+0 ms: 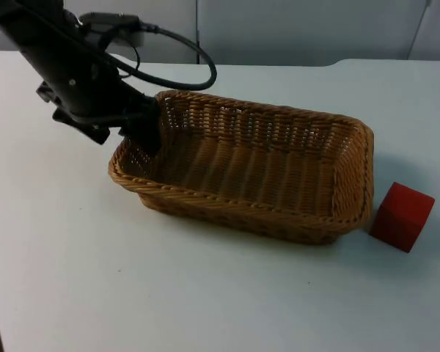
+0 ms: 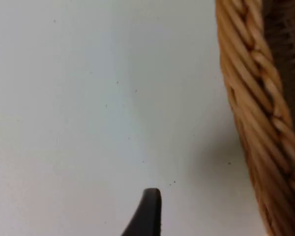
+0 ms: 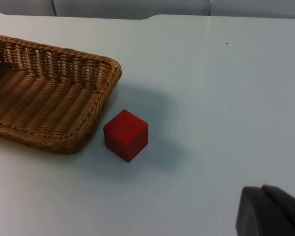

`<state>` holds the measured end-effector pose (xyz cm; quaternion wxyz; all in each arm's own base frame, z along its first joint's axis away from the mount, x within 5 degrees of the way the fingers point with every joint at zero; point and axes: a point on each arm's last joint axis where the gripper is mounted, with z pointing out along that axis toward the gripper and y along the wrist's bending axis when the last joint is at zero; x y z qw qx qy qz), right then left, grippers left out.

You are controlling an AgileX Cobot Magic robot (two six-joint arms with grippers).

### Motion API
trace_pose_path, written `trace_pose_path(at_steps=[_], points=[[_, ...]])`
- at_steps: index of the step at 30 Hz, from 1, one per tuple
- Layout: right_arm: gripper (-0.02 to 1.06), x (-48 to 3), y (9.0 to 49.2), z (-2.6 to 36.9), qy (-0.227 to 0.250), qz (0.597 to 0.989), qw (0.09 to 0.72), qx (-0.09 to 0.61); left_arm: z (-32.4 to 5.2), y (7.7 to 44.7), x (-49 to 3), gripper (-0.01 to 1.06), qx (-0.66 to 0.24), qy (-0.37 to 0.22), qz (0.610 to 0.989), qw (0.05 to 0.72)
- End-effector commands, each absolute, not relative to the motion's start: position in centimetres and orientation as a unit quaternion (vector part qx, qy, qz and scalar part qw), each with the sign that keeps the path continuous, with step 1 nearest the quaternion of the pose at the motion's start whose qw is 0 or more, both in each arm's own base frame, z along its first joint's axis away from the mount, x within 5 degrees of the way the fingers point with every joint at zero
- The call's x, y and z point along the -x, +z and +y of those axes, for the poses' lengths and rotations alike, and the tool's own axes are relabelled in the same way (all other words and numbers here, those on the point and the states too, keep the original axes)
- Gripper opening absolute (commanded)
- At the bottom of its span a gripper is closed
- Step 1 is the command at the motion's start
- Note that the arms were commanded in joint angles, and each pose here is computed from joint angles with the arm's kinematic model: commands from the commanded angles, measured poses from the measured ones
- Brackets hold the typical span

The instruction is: Pick up the basket with the left hand and place the cube into the basket with the right hand.

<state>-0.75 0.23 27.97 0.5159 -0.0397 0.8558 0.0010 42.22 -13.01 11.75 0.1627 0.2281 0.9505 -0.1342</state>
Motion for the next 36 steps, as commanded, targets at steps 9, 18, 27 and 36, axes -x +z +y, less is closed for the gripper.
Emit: trace_pose_path(at_steps=[9,18,27,36], points=[[0.00,0.7,27.9,0.2,0.001,0.854,0.519,0.041,-13.3,9.8,-43.3,0.00,-0.160,-0.133,0.959,0.191],[0.00,0.7,27.9,0.2,0.001,0.854,0.519,0.041,-10.6,13.9,-44.0,0.00,-0.027,-0.158,0.964,0.214],[0.00,0.7,27.9,0.2,0.001,0.854,0.519,0.041,-9.5,18.0,-42.4,0.00,-0.007,-0.181,0.967,0.177],[0.00,0.7,27.9,0.2,0.001,0.854,0.519,0.041,-9.4,22.0,-40.7,0.00,-0.025,-0.193,0.965,0.176]])
